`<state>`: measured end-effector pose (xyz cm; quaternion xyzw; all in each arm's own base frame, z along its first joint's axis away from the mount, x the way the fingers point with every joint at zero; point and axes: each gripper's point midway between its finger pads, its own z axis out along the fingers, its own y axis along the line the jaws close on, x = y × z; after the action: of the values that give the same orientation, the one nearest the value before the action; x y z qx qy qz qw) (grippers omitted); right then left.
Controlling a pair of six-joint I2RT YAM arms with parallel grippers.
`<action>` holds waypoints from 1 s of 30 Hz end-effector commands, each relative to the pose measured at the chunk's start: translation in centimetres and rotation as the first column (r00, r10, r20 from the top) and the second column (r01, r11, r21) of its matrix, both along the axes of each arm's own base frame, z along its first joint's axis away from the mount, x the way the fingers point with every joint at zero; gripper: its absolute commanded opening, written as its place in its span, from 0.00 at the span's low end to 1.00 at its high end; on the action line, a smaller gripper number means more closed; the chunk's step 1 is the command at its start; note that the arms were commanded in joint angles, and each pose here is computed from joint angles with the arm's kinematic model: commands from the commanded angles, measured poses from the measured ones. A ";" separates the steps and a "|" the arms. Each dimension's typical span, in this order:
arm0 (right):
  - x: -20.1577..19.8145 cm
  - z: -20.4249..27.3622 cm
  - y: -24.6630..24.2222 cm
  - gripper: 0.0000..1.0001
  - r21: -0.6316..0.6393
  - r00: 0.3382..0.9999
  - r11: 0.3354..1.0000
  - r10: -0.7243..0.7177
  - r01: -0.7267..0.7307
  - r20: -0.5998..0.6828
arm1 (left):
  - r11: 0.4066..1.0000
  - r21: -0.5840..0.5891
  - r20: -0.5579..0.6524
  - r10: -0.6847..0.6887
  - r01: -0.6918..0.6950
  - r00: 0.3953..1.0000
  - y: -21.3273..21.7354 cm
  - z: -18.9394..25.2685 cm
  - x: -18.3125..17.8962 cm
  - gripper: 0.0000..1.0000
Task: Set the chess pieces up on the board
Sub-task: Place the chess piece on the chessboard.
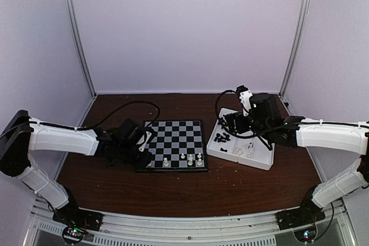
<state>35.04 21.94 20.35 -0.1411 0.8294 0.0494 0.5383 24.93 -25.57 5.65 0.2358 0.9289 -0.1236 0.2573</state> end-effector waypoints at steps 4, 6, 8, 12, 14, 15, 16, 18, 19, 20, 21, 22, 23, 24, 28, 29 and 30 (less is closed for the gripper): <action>-0.2 0.9 -0.5 1.00 0.009 1.000 1.000 -0.004 0.004 0.017 | 0.999 -0.046 0.058 -0.005 0.007 0.998 -1.7 1.0 1.4 0.00; -0.3 0.7 -0.7 1.00 0.010 1.000 1.000 -0.006 0.006 0.015 | 0.999 -0.043 0.057 -0.006 0.008 0.998 -1.8 0.9 1.6 0.00; -0.3 0.7 -0.7 1.00 0.011 1.000 1.000 -0.005 0.005 0.013 | 0.999 -0.039 0.056 -0.004 0.007 0.998 -1.9 0.8 1.7 0.00; -0.4 0.3 -0.9 1.00 0.009 1.000 1.000 -0.009 0.009 0.008 | 1.000 -0.029 0.057 0.001 0.001 0.998 -1.7 0.5 1.7 0.00; -0.4 0.2 -0.9 1.00 0.010 1.000 1.000 -0.008 0.008 0.006 | 1.000 -0.022 0.057 0.006 -0.004 0.998 -1.5 0.4 1.7 0.00; -0.4 0.1 -0.8 1.00 0.009 1.000 1.000 -0.005 0.005 0.003 | 1.000 -0.021 0.057 0.006 -0.005 0.998 -1.5 0.3 1.7 0.00; -0.3 0.1 -0.8 1.00 0.009 1.000 1.000 -0.007 0.007 0.004 | 1.000 -0.021 0.059 0.007 -0.006 0.998 -1.5 0.4 1.8 0.00; -0.2 0.1 -0.7 1.00 0.011 1.000 1.000 -0.003 0.003 0.002 | 1.000 -0.019 0.057 0.007 -0.006 0.998 -1.5 0.3 1.8 0.00; -0.2 0.1 -0.7 1.00 0.011 1.000 1.000 -0.002 0.002 0.002 | 1.000 -0.018 0.058 0.008 -0.007 0.998 -1.5 0.3 1.8 0.01; -0.2 0.2 -0.6 1.00 0.012 1.000 1.000 0.001 -0.001 0.002 | 1.000 -0.018 0.058 0.009 -0.008 0.998 -1.5 0.3 1.8 0.03; -0.2 0.1 -0.5 1.00 0.011 1.000 1.000 0.003 -0.003 0.001 | 1.000 -0.017 0.057 0.008 -0.007 0.998 -1.4 0.3 1.8 0.07; -0.1 0.1 -0.6 1.00 0.010 1.000 1.000 0.001 -0.001 0.001 | 1.000 -0.016 0.058 0.010 -0.009 0.998 -1.4 0.3 1.8 0.14; -0.1 0.1 -0.6 1.00 0.009 1.000 1.000 0.002 -0.002 0.000 | 1.000 -0.016 0.061 0.012 -0.011 0.998 -1.3 0.4 1.8 0.19; -0.1 0.1 -0.5 1.00 0.009 1.000 1.000 0.003 -0.003 -0.001 | 1.000 -0.018 0.063 0.013 -0.012 0.998 -1.3 0.5 1.8 0.24; -0.1 0.1 -0.6 1.00 0.011 1.000 1.000 0.001 -0.001 -0.002 | 0.999 -0.037 0.077 0.017 -0.014 0.997 -1.4 1.8 1.9 0.34; -0.1 0.1 -0.7 1.00 0.010 1.000 1.000 -0.001 0.001 -0.002 | 0.999 -0.041 0.079 0.016 -0.013 0.997 -1.5 2.3 1.9 0.36; -0.1 0.2 -0.7 1.00 0.012 1.000 1.000 0.000 0.000 0.000 | 0.999 -0.041 0.081 0.015 -0.012 0.997 -1.5 2.8 1.9 0.38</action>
<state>34.88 21.52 20.37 -0.1407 0.8293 0.0535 0.5381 25.93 -26.05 5.22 0.2318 0.9279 -0.1156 0.2682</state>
